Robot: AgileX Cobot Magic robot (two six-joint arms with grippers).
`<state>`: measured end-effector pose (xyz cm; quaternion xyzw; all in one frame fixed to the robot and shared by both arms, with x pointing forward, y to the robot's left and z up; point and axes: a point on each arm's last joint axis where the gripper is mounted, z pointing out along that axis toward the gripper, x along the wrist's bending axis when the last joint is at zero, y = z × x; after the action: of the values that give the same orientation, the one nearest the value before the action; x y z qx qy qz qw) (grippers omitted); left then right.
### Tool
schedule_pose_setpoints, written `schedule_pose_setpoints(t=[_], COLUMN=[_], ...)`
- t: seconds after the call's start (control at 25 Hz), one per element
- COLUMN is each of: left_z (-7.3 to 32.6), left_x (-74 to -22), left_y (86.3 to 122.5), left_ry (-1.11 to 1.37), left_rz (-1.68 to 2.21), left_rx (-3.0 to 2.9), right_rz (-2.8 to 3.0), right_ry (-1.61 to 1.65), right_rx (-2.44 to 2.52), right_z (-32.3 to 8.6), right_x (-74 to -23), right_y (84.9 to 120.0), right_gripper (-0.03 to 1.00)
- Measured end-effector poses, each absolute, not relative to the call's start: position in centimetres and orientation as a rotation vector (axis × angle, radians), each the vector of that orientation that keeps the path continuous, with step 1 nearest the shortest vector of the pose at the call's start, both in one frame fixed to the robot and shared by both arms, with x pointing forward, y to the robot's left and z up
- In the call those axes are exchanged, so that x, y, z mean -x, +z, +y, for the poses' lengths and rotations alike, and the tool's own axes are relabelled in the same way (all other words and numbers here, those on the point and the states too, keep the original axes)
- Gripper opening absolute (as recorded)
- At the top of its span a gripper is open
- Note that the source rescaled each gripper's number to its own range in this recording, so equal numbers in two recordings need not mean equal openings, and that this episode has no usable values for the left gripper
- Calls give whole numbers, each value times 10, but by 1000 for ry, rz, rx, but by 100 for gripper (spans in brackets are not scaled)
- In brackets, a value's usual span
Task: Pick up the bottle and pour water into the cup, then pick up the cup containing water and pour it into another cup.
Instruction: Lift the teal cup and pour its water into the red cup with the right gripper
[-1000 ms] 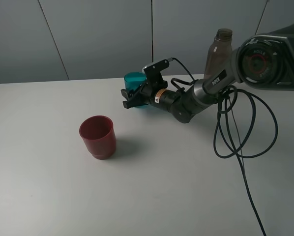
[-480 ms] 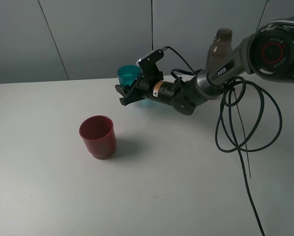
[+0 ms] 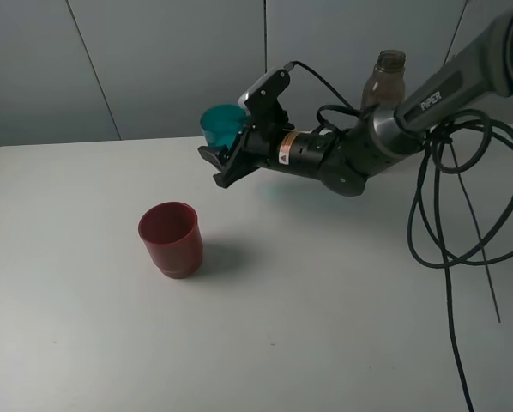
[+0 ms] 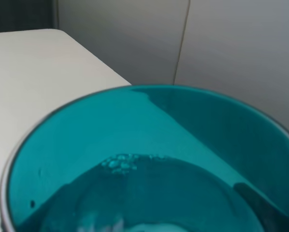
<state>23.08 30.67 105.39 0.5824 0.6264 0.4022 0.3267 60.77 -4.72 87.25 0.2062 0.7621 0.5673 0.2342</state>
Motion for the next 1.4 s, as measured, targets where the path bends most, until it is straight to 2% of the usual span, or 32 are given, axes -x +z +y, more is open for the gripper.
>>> schedule_pose_setpoints(t=[0.16, 0.64, 1.4], left_z=[307, 307, 307], left_x=[-231, -231, -231], left_y=[1054, 1054, 1054], left_ry=[1054, 1054, 1054], left_rz=[1641, 1641, 1641], left_rx=[-1526, -1526, -1526], right_rz=[2093, 2145, 2016], right_ry=[1583, 1571, 1310], right_rx=[-508, -273, 179], right_z=[-45, -15, -14], right_x=[-598, -569, -570], right_y=[882, 880, 880], right_gripper=[5, 5, 5])
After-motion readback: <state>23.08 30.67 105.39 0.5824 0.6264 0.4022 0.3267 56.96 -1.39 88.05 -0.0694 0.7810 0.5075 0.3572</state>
